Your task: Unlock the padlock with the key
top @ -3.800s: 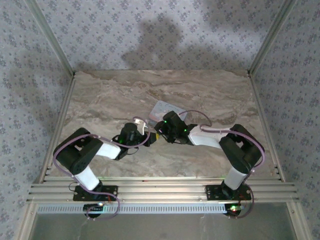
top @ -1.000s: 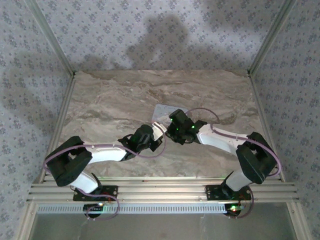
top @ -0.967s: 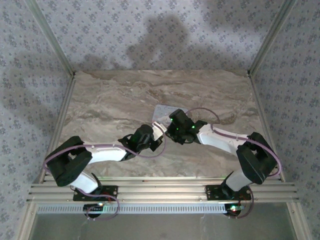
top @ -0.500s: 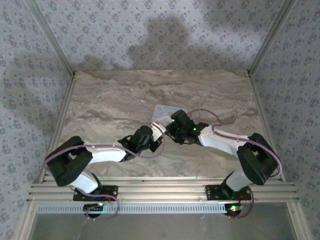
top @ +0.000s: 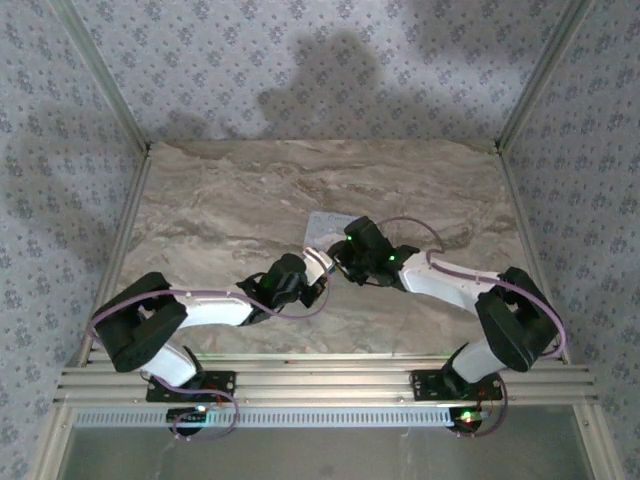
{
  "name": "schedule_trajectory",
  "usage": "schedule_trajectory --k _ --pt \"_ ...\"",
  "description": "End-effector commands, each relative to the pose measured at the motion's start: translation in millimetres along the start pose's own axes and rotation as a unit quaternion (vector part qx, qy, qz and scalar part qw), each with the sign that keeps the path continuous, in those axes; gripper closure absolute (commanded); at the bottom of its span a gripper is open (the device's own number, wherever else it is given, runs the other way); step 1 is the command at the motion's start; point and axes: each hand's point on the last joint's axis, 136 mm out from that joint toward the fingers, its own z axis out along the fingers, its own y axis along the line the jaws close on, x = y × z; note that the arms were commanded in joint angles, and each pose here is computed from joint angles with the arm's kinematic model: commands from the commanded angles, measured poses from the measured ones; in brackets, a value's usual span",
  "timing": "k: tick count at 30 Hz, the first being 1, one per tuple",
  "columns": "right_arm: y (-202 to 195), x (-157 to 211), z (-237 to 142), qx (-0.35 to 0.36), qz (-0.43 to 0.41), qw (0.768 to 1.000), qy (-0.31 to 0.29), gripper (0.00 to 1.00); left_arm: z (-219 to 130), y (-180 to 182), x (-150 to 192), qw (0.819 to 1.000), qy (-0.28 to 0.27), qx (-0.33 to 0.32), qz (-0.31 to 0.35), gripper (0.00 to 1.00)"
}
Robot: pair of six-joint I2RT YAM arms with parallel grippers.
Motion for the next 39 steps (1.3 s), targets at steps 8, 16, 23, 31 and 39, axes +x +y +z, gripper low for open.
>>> schedule_trajectory --k 8,16,23,31,39 --pt "-0.8 16.2 16.8 0.025 -0.005 0.999 0.035 0.61 1.6 -5.3 -5.1 1.0 -0.016 0.009 -0.001 1.0" --pt "-1.0 24.9 21.2 0.032 -0.01 0.998 0.054 0.55 0.5 -0.4 -4.7 1.0 -0.022 -0.004 0.003 1.0" --pt "-10.4 27.8 16.3 0.05 -0.014 0.997 0.059 0.51 0.3 1.5 -6.1 0.999 -0.032 -0.01 0.0 1.0" --pt "-8.1 31.6 17.7 0.06 -0.026 0.995 0.076 0.5 0.7 5.0 -11.6 0.999 -0.05 -0.02 -0.001 1.0" --pt "-8.4 36.2 25.0 0.075 -0.033 0.992 0.098 0.5 -1.9 6.7 -23.0 0.997 -0.076 -0.025 -0.006 1.0"
